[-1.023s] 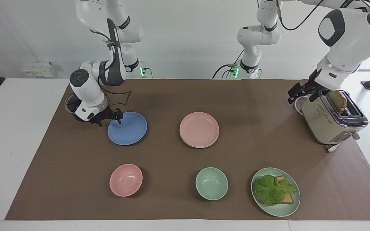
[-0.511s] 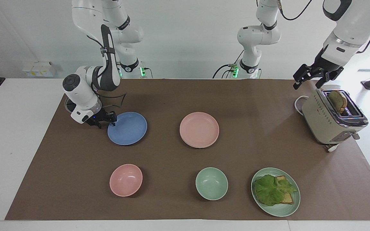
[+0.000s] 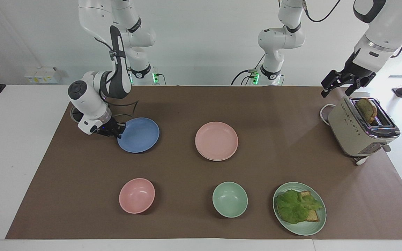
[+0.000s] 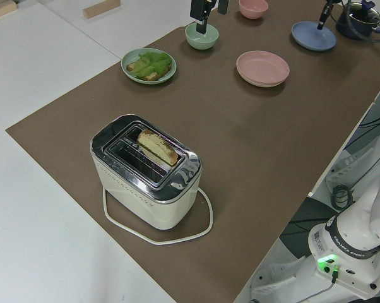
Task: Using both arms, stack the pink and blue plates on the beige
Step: 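Lift the blue plate with the right gripper toward the pink plate, then lower the blue plate onto the pink plate with the right gripper, then open the right gripper to release the blue plate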
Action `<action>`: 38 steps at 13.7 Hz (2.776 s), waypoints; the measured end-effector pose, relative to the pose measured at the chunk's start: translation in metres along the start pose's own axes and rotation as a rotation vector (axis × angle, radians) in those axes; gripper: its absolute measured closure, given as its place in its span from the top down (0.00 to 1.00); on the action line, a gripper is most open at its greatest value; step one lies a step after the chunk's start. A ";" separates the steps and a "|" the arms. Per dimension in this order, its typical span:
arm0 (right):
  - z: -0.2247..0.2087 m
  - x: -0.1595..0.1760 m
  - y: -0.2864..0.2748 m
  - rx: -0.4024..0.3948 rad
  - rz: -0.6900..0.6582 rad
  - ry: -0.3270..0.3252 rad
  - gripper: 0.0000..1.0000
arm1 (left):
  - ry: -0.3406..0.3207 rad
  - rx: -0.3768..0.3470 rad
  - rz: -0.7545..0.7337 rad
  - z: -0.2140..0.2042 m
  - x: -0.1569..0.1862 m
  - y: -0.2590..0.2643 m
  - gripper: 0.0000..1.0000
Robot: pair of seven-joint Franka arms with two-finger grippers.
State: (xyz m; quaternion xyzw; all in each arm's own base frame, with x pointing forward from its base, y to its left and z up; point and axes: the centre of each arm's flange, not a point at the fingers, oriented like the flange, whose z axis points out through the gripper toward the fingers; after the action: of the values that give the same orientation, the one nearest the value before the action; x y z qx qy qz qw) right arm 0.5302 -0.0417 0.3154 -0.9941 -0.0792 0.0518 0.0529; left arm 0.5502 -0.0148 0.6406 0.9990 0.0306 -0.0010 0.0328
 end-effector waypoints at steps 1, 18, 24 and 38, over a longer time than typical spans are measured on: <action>-0.014 0.006 -0.002 0.007 -0.007 -0.012 0.06 | 0.000 0.000 0.000 0.000 0.000 0.000 1.00; -0.100 0.068 -0.271 0.045 0.048 0.099 0.05 | 0.000 0.000 0.000 0.000 0.000 0.000 1.00; -0.033 0.079 -0.362 0.091 0.145 0.120 0.05 | 0.000 0.000 0.000 0.000 0.000 0.000 1.00; 0.006 0.082 -0.339 0.060 0.131 0.073 0.05 | 0.000 0.000 0.000 0.000 0.000 0.000 1.00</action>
State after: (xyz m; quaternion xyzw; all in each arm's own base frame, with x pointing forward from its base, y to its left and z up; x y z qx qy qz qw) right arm 0.5586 0.3049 0.3402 -0.9964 -0.0102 0.0210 0.0819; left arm 0.5502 -0.0148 0.6405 0.9990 0.0306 -0.0011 0.0328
